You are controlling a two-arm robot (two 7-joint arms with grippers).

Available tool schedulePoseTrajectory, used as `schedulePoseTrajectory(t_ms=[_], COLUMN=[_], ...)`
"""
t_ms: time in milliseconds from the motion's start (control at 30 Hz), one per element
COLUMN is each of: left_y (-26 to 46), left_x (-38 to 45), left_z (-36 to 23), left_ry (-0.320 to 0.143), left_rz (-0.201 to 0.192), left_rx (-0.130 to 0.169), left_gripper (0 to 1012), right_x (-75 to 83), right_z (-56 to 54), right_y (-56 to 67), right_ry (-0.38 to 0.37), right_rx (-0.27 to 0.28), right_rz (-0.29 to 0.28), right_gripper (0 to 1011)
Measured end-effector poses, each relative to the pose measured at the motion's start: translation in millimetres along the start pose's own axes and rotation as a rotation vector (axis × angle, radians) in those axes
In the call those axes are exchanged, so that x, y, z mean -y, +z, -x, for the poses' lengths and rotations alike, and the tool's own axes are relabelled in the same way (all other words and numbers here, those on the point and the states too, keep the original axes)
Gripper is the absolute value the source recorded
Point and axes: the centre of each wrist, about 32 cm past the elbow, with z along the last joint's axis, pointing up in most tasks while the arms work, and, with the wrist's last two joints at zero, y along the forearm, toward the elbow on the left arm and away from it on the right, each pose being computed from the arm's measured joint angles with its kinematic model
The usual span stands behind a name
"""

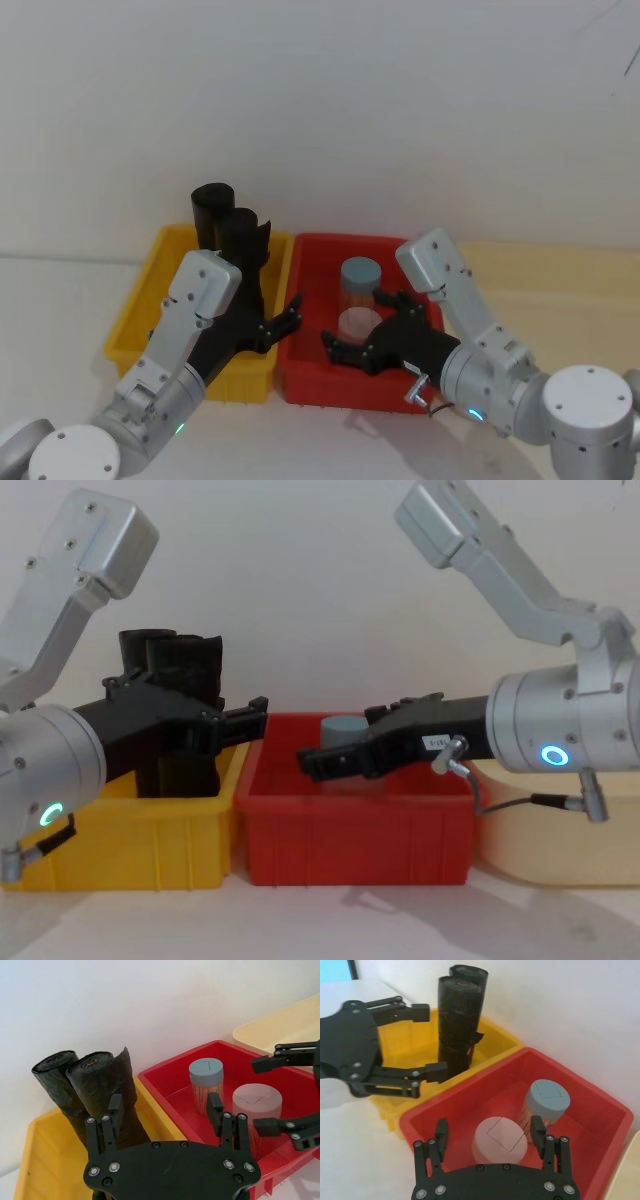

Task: Pick up the garbage bag with the one hand and transfer it to the other hand.

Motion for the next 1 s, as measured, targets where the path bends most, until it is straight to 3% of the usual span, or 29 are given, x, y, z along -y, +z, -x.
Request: schedulePoseTrajectory(t_ms=[400,767,1000], left_y=[0.0,0.0,0.0], left_x=[0.0,0.0,0.0], left_z=[0.0,0.0,0.0], left_ry=[0.0,0.0,0.0], left_rz=[0.0,0.0,0.0], left_rx=[0.0,0.0,0.0], left_gripper=[1000,1000,1000], right_x=[-15.1,-19.7,-21.3], right_z=[-10.1,-14.4,-15.9], right_y=[-1.0,-2.7,-3.2], right_ry=[-0.019,0.0,0.01], right_rx=[-0.017,-0.024,-0.027], right_rz=[0.023,0.038,0.044], right_gripper=[1000,1000,864])
